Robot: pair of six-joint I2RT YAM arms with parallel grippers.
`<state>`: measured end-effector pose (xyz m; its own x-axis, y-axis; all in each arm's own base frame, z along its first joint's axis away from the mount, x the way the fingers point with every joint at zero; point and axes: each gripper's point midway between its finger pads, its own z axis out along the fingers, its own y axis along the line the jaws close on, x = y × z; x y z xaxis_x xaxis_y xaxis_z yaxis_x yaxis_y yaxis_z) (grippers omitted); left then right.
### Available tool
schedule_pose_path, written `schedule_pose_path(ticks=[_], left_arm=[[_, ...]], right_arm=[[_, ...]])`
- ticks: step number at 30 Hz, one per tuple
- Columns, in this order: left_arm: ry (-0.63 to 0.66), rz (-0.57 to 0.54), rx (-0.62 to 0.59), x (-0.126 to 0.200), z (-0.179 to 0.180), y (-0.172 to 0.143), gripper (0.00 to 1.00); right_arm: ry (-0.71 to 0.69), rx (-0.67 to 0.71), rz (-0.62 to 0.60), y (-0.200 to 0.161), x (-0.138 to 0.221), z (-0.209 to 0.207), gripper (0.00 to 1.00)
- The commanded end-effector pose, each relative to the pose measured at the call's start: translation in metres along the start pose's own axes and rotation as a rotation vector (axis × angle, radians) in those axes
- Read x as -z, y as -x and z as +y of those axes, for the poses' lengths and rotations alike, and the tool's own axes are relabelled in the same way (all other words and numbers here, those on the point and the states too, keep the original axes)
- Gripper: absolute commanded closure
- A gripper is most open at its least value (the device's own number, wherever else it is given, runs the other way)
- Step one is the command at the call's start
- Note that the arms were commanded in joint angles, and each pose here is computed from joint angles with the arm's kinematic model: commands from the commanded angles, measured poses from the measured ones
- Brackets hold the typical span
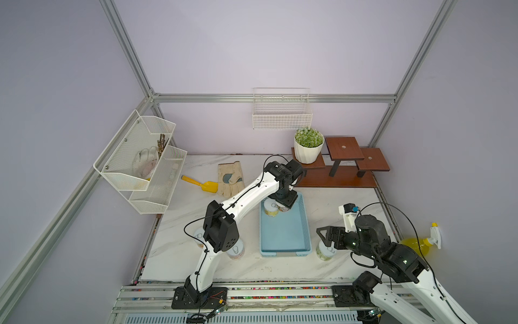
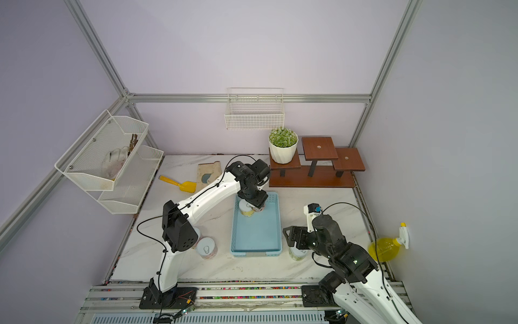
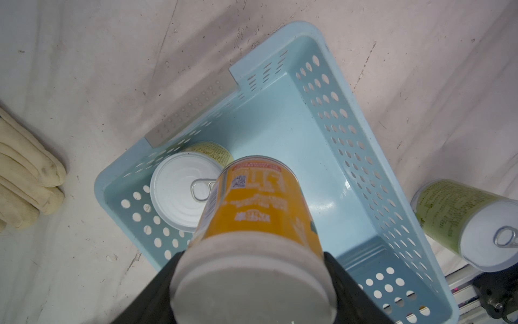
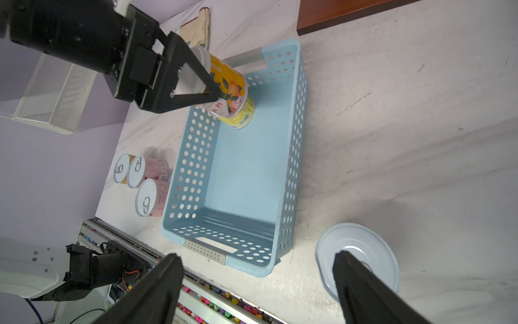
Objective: Put the canned food in the basket
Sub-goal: Place the canned food in the basket.
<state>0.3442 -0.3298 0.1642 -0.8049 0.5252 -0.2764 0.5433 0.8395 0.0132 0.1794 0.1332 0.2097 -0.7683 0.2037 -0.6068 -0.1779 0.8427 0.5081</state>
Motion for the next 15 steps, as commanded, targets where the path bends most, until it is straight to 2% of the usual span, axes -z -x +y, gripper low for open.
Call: schedule_pose_path(ticks=[1, 15], left_arm=[[0.002, -0.061, -0.020, 0.012, -0.004, 0.016, 0.73], [0.031, -0.060, -0.027, -0.024, -0.009, 0.038, 0.76]], right_arm=[[0.028, 0.006, -0.039, 0.010, 0.007, 0.008, 0.11], [0.056, 0.014, -0.073, 0.010, 0.014, 0.009, 0.12]])
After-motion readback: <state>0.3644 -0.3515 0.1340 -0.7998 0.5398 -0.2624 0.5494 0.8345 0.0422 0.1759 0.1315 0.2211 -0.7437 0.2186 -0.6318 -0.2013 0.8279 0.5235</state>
